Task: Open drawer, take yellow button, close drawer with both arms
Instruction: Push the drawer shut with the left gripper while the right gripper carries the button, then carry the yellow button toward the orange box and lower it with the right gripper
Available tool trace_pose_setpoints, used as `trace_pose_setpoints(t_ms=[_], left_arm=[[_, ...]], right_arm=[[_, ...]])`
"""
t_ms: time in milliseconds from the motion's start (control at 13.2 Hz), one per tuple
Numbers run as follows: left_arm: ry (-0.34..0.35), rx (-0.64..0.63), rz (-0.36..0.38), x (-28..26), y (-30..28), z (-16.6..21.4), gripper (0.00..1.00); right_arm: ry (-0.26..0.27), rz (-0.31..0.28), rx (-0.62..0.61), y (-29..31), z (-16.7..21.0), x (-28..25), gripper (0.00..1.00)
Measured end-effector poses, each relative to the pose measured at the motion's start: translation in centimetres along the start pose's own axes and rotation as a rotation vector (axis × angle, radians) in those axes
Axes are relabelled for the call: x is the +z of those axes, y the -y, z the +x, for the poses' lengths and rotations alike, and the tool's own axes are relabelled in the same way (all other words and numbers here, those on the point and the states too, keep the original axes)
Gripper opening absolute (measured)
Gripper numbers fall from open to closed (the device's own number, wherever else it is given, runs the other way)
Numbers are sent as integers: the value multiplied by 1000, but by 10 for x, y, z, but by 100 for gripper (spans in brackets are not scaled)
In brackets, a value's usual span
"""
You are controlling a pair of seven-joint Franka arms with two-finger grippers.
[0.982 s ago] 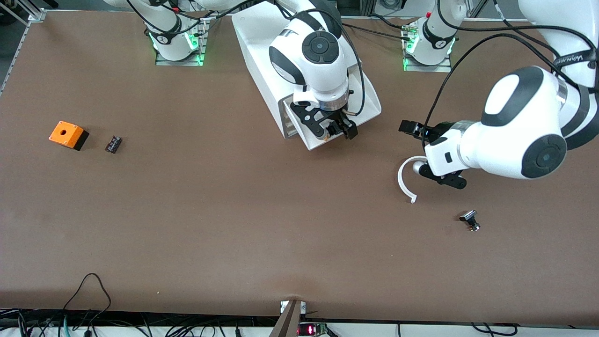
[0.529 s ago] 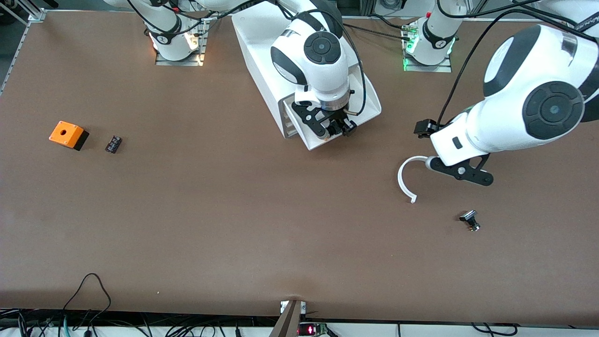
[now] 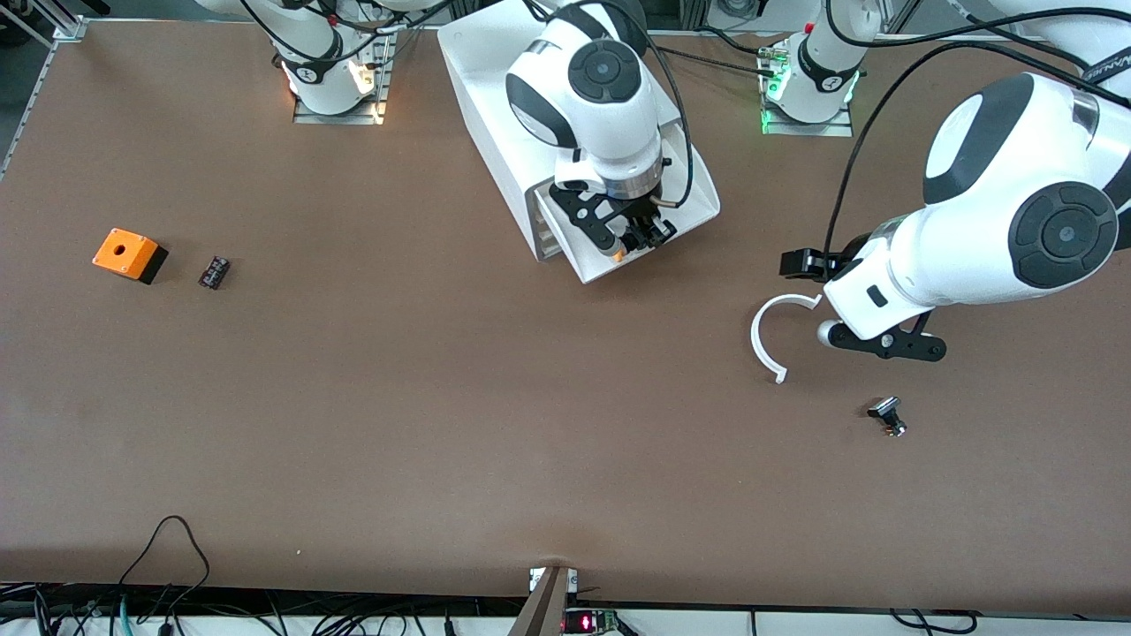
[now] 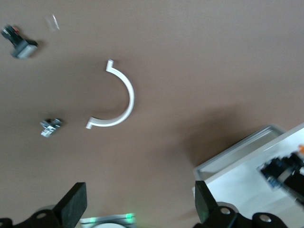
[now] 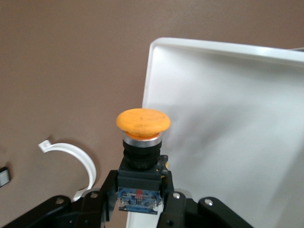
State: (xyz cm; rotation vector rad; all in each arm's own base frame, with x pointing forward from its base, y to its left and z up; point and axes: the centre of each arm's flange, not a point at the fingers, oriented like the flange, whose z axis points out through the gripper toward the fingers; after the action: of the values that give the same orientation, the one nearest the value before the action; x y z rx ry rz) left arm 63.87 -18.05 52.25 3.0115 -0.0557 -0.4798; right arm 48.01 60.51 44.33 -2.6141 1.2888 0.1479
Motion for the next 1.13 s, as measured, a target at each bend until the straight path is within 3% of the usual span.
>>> trace_pose_setpoints(t_ms=[227, 529, 831, 1133], left_arm=[[-23, -133, -36, 6, -6, 8, 100], [-78, -283, -70, 40, -36, 24, 93], [-181, -368, -117, 93, -71, 29, 88], [-235, -471, -128, 151, -114, -6, 89]], right_arm=[[4, 14, 15, 4, 27, -46, 41], [-17, -11, -168, 3, 87, -91, 41], [-14, -129, -422, -12, 206, -121, 41], [46, -205, -620, -49, 355, -136, 41]])
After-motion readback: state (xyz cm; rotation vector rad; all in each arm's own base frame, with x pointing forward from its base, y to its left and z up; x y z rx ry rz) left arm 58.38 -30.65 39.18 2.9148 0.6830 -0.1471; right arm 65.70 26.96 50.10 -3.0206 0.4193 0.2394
